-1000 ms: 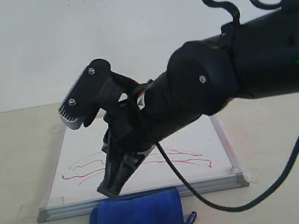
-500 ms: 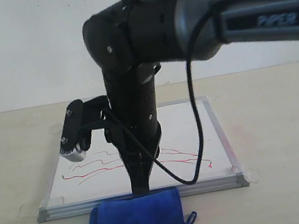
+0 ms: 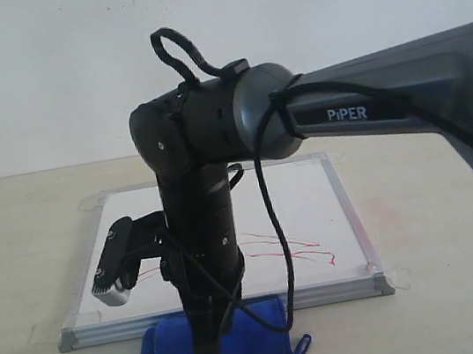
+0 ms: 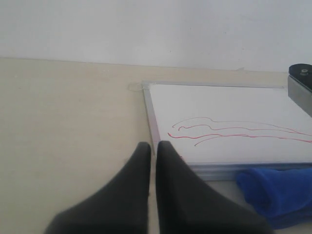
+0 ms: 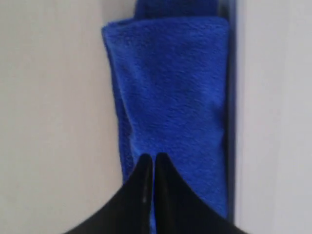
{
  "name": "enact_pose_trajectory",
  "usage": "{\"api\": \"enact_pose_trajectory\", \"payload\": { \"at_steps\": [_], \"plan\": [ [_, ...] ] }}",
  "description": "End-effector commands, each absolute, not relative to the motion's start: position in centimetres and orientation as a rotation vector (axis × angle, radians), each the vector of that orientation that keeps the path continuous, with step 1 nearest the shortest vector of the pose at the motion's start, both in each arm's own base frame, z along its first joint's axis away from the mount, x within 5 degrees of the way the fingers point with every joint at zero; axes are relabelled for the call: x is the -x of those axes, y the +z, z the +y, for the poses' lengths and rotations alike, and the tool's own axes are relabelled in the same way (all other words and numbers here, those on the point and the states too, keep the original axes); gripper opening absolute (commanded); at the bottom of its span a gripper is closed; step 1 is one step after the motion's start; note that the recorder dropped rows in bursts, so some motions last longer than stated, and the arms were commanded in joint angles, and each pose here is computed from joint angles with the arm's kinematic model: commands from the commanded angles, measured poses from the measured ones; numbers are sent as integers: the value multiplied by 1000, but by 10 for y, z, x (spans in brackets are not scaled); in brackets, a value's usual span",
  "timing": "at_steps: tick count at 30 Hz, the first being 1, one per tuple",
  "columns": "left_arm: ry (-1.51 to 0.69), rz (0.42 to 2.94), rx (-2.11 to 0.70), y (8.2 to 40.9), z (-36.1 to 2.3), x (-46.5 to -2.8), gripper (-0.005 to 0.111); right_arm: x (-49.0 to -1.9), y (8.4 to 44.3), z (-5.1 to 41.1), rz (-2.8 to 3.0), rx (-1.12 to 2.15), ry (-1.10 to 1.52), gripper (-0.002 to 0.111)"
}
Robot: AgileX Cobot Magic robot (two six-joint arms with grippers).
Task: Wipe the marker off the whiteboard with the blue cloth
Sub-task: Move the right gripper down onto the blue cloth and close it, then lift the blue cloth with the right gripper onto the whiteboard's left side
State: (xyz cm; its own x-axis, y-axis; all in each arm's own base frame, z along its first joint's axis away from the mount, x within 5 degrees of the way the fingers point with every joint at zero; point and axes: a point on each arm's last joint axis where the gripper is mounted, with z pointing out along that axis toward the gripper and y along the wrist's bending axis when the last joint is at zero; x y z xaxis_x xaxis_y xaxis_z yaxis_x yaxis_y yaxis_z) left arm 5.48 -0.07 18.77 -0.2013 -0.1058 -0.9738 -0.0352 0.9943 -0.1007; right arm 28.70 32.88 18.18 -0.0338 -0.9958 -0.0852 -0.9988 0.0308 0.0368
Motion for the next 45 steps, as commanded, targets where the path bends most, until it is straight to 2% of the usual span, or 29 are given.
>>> {"api": "enact_pose_trajectory", "payload": {
  "at_steps": [1,5,7,34,36,38,43,45],
  "plan": [
    [-57,1773,104,187,0,-55,4,-274,189,338,2178,2201,392,17],
    [-57,1773,104,187,0,-55,4,-275,189,339,2147,2212,361,50],
    [-57,1773,104,187,0,-55,4,-279,188,337,2125,2221,293,56],
    [-57,1773,104,187,0,-55,4,-295,131,342,2157,2221,96,56],
    [-57,1773,104,187,0,-55,4,-296,128,342,2160,2226,93,52],
    [-57,1773,104,187,0,-55,4,-296,127,342,2160,2225,93,42],
    [-57,1773,104,187,0,-55,4,-295,128,341,2163,2237,83,3],
    [-57,1773,104,187,0,-55,4,-294,131,340,2189,2230,84,0]
  ]
}}
